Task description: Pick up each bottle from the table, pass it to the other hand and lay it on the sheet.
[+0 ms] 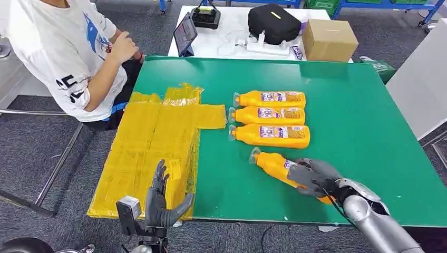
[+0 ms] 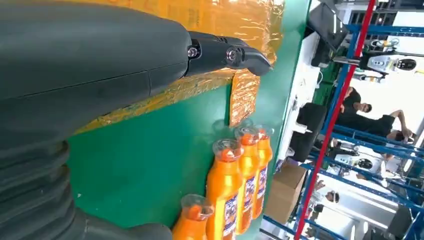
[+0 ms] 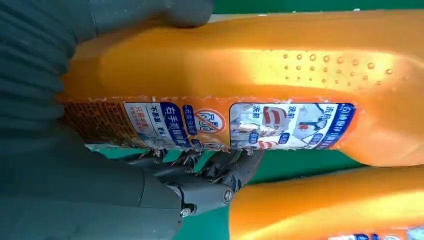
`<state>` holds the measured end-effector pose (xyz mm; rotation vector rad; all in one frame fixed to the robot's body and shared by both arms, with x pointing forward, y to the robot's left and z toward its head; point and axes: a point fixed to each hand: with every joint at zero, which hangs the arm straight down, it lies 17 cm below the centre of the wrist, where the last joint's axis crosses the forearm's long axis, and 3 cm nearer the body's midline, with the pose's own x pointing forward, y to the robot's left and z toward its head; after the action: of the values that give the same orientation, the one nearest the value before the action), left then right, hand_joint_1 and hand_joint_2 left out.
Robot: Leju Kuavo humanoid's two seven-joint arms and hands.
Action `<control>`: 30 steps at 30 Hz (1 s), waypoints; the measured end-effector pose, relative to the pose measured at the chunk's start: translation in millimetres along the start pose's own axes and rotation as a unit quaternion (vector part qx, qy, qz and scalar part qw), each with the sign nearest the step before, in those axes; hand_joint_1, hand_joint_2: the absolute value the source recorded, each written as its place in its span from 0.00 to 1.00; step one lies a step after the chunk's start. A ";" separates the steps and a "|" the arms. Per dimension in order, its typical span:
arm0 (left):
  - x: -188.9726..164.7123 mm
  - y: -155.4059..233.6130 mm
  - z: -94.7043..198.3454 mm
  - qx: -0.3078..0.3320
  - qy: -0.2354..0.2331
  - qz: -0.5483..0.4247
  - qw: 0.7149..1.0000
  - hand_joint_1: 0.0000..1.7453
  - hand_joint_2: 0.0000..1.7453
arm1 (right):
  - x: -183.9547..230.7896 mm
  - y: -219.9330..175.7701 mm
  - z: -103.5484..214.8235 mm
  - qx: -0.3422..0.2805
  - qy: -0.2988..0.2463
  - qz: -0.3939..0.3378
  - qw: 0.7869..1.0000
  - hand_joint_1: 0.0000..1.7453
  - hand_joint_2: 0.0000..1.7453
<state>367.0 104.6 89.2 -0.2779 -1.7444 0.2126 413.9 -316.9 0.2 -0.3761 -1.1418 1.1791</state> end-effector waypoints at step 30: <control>67.4 -73.2 -25.3 -0.149 -0.018 0.168 0.974 0.00 1.00 | 265.7 -118.8 109.1 -0.548 -0.345 -0.009 0.762 1.00 1.00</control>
<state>374.9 54.9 178.6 -0.7949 -1.7553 0.2000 368.8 -168.1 269.3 -0.8382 -2.4637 0.4709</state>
